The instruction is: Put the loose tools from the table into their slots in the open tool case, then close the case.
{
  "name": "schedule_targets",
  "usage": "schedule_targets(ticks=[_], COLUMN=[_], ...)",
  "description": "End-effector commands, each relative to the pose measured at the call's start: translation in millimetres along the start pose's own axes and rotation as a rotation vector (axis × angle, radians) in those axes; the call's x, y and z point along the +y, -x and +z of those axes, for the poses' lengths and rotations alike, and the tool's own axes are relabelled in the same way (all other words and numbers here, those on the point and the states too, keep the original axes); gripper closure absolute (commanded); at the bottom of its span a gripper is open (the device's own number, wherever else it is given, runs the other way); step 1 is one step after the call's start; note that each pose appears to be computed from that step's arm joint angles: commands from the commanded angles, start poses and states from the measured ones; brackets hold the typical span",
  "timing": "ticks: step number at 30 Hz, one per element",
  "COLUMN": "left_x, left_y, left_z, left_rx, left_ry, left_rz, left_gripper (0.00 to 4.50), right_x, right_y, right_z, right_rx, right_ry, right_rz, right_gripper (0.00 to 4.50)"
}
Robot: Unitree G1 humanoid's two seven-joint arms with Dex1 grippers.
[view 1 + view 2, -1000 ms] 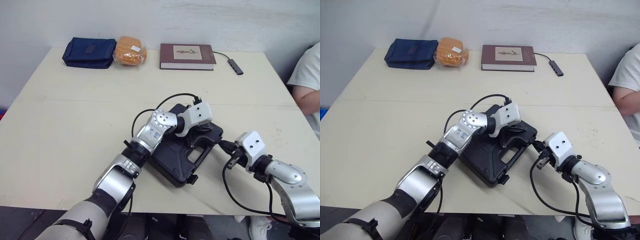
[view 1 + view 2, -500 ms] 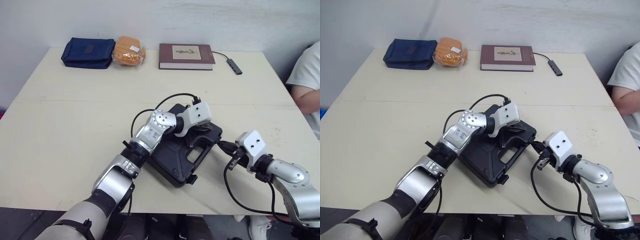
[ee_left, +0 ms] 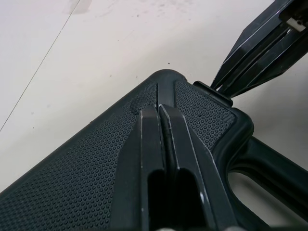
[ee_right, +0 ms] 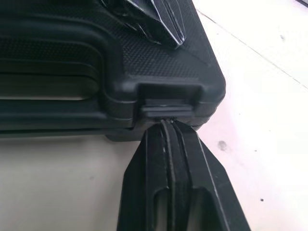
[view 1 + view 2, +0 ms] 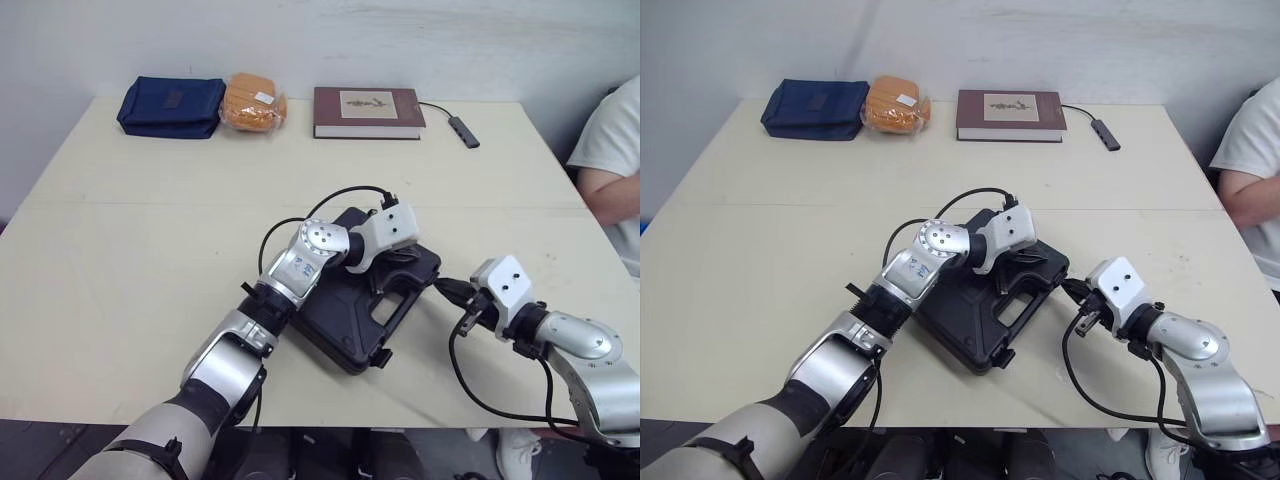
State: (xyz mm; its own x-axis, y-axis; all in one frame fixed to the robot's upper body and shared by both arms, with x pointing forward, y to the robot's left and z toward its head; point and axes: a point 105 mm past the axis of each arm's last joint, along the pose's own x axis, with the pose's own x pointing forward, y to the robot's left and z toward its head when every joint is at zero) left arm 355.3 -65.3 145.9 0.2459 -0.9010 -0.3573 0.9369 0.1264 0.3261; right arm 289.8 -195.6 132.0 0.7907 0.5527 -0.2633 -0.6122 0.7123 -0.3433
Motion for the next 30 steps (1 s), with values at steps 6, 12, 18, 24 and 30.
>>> schedule_targets(ticks=[6,12,18,24,30], left_x=[-47,-46,-42,-37,-26], left_y=[-10,-8,-3,1,1], left_z=[-77,-82,-85,-76,-30], left_rx=[0.262,0.277,0.269,0.203,-0.027], left_ry=[0.159,0.165,0.179,0.195,0.174], left_rz=[-0.174,-0.171,-0.141,-0.122,-0.108], left_gripper=[4.48,4.48,4.48,4.48,4.48], right_x=[4,10,-22,-22,-12], right_y=[-18,-24,9,35,52], right_z=[41,51,45,32,9], right_rx=[-0.15,-0.156,-0.104,-0.04,0.024], right_ry=[0.074,0.081,0.081,0.093,0.043], right_rz=[0.054,0.08,-0.042,-0.03,-0.032], right_gripper=[4.5,4.5,4.5,4.5,4.5])
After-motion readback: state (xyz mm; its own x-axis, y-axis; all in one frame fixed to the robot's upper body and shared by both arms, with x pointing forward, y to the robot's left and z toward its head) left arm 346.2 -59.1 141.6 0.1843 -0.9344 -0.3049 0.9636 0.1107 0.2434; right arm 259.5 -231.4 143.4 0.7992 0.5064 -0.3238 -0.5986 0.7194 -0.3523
